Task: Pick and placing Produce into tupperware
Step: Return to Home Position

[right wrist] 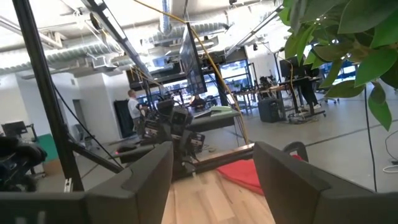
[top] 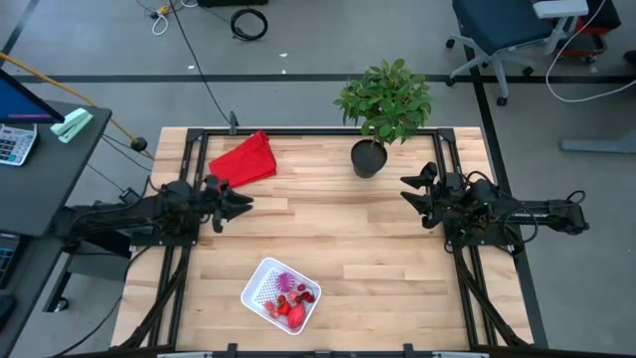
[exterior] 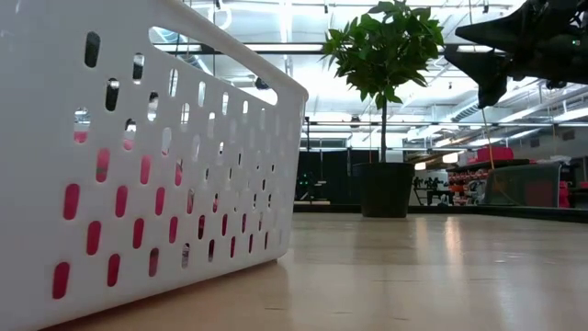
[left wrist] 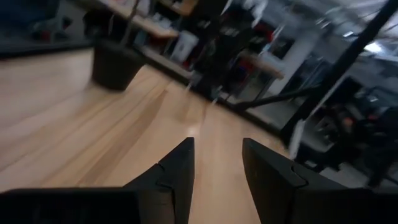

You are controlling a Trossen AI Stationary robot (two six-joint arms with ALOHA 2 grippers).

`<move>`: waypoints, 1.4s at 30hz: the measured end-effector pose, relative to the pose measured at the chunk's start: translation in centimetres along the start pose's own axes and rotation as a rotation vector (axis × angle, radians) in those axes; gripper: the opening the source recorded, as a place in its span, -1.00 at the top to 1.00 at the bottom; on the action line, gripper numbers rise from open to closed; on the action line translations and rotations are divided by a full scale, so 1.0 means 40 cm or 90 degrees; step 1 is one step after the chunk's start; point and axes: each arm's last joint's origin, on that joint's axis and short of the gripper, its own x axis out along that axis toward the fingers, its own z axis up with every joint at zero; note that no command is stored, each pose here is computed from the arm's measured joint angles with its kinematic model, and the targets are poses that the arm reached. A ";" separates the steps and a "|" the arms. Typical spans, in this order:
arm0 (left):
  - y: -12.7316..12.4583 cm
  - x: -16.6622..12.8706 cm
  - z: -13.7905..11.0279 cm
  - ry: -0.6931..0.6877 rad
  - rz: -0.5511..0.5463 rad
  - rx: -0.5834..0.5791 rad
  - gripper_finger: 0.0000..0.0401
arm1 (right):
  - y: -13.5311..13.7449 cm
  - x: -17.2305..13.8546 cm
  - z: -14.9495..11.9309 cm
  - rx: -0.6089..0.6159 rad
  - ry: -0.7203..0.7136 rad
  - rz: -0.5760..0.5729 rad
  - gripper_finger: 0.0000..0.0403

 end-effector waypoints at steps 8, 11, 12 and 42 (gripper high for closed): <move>-0.035 -0.042 0.031 -0.105 -0.095 0.012 0.26 | 0.000 0.000 0.000 0.000 0.000 0.000 -0.15; -0.043 -0.044 0.039 -0.128 -0.114 0.013 0.24 | 0.000 0.000 -0.002 -0.001 0.004 -0.001 -0.15; -0.046 -0.045 0.043 -0.136 -0.120 0.014 0.24 | 0.000 0.000 -0.002 0.000 0.004 -0.001 -0.15; -0.059 -0.044 0.030 -0.103 -0.158 0.008 0.30 | 0.000 0.000 -0.002 -0.001 0.006 -0.001 -0.15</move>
